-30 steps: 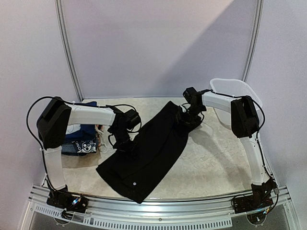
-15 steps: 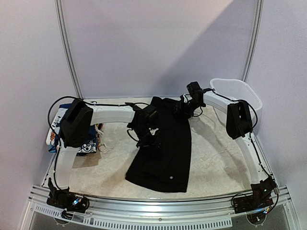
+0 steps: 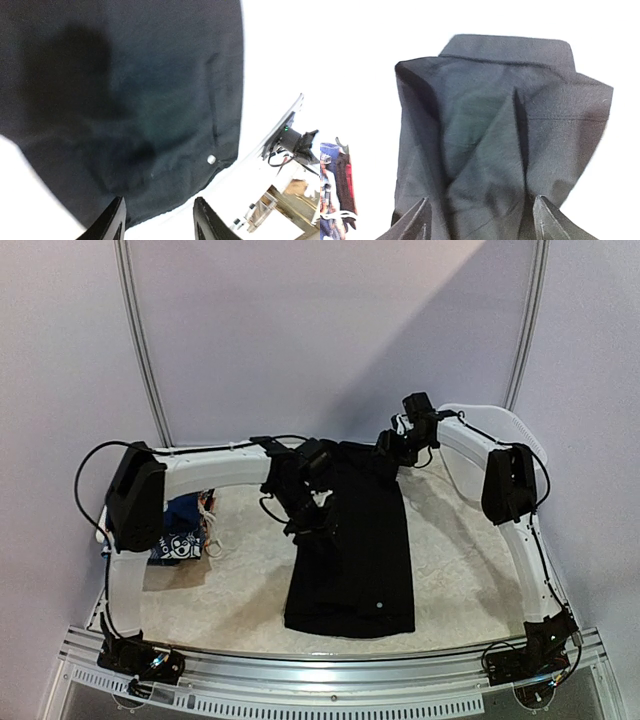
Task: Fold and stack the mixed laundry pile
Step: Rotate the rectangle-folded shirt at the center of the board.
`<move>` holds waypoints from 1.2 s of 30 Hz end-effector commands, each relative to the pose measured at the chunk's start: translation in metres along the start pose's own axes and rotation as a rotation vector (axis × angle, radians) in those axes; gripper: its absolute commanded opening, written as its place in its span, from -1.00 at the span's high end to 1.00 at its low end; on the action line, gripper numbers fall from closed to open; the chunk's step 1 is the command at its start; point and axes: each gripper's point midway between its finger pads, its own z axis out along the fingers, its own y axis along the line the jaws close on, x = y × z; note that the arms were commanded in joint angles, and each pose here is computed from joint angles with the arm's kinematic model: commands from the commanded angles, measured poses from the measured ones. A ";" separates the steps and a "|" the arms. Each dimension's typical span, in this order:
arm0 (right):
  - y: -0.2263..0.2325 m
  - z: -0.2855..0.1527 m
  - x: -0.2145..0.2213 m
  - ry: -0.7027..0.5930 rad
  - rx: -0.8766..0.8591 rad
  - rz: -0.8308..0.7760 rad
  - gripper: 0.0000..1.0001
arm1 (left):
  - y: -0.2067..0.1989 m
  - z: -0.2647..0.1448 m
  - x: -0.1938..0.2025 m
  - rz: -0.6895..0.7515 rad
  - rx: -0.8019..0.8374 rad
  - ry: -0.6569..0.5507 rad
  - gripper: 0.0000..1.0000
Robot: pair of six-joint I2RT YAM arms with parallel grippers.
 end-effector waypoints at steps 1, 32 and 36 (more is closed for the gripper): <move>0.031 -0.071 -0.016 -0.062 0.017 -0.063 -0.45 | 0.005 -0.048 0.010 0.085 -0.105 -0.099 0.08; 0.033 -0.197 0.380 0.332 0.230 0.361 -0.39 | 0.076 -0.024 0.127 0.176 -0.029 -0.001 0.00; 0.018 -0.192 0.396 0.355 0.255 0.394 -0.29 | 0.072 -0.011 0.130 0.165 0.023 0.013 0.01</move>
